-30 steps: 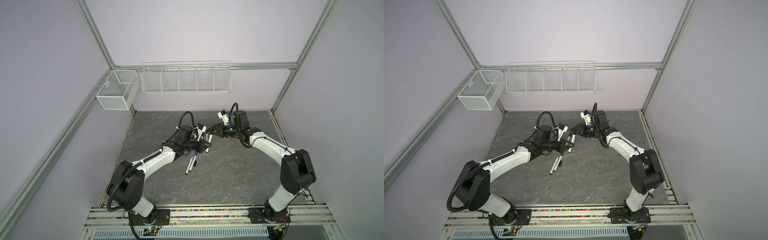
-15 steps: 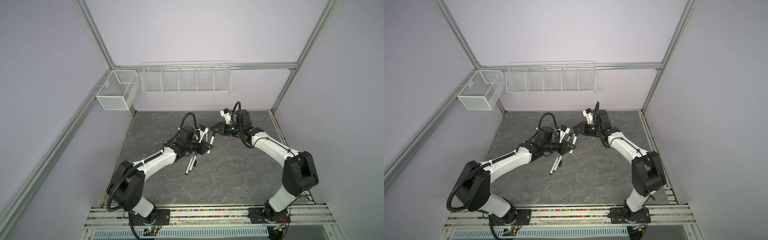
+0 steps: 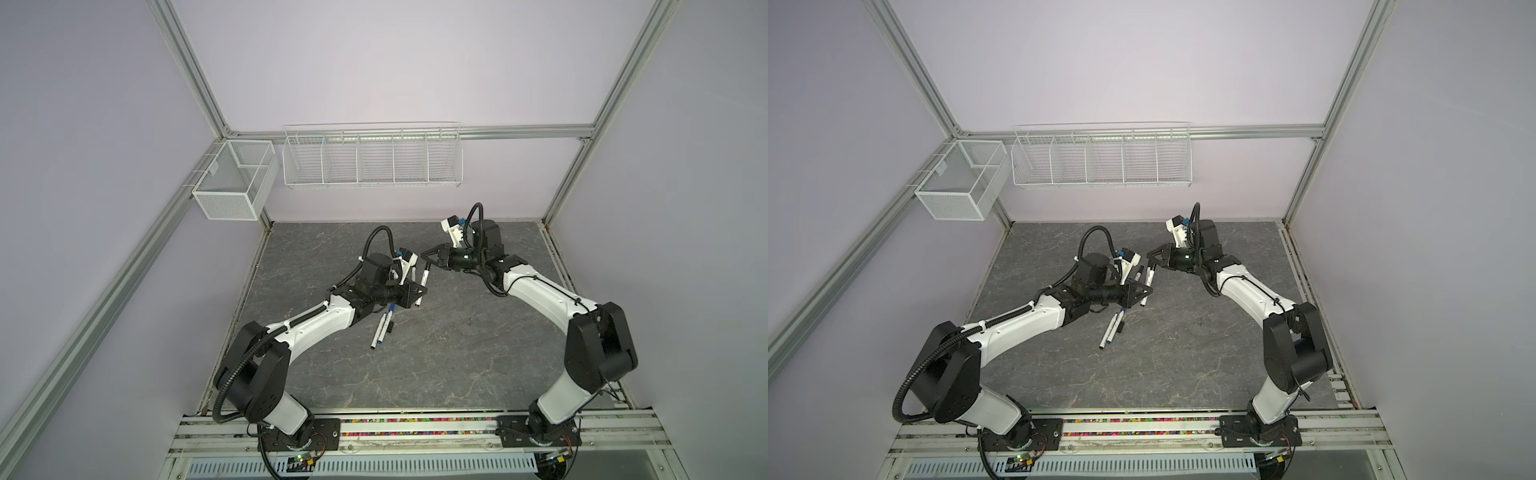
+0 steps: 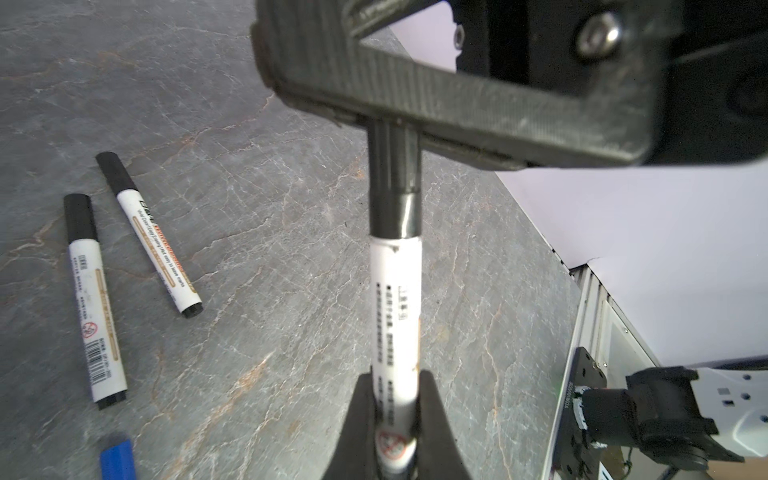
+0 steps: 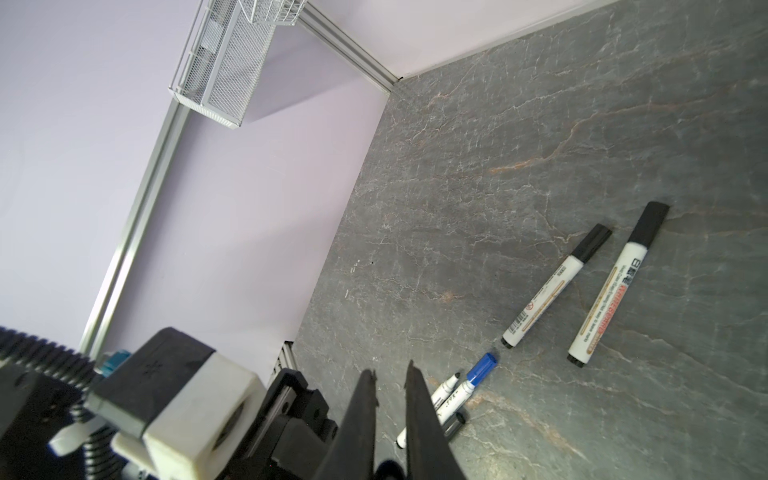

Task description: Insert the pens into the pen caps

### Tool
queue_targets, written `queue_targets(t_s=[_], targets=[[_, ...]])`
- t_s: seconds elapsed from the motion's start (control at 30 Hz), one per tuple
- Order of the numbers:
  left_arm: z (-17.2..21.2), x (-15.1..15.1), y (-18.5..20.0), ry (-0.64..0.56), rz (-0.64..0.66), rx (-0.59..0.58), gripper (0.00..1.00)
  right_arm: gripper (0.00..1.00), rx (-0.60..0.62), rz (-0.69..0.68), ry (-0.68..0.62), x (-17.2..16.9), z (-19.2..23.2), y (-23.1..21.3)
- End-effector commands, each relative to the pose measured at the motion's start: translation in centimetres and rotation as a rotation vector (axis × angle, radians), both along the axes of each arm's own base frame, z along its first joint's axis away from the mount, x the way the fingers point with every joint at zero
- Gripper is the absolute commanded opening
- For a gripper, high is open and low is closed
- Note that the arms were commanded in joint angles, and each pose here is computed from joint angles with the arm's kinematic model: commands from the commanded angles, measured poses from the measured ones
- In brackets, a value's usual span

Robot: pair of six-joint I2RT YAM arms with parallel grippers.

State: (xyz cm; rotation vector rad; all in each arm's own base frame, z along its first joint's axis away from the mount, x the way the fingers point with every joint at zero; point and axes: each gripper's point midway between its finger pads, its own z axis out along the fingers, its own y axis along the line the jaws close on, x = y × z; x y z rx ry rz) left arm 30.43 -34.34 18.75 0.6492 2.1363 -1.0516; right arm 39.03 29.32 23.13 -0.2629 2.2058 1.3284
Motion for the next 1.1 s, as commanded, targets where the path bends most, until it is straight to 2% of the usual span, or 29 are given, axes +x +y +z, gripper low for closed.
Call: queue_targets(t_s=[0.0,0.13,0.23,0.33,0.43,0.53,0.73,1.07], targets=[[8.2,6.6,2.6,-0.263,0.283,-0.145,0.00,0.07,-0.117,0.168,0.114,-5.5,-4.0,1.2],[11.5,8.8,5.3,-0.364,0.406,-0.184,0.00,0.07,-0.228,0.203,0.111,-6.9,-6.0,0.7],[13.1,9.7,6.5,-0.399,0.432,-0.189,0.00,0.07,-0.244,0.203,0.126,-7.2,-6.8,0.4],[13.6,9.7,6.8,-0.423,0.426,-0.171,0.00,0.07,-0.175,0.183,0.156,-6.5,-6.7,0.3],[13.2,9.3,6.7,-0.409,0.414,-0.174,0.00,0.07,-0.036,0.168,0.200,-5.3,-5.5,0.1],[12.6,9.1,6.7,-0.390,0.417,-0.183,0.00,0.07,0.027,0.236,0.196,-5.6,-4.1,1.1],[12.3,9.8,6.7,-0.374,0.416,-0.194,0.00,0.07,-0.054,0.442,0.187,-10.0,-4.3,3.4],[16.1,12.1,8.1,-0.432,0.446,-0.231,0.00,0.07,-0.168,0.491,0.232,-12.5,-6.8,2.2]])
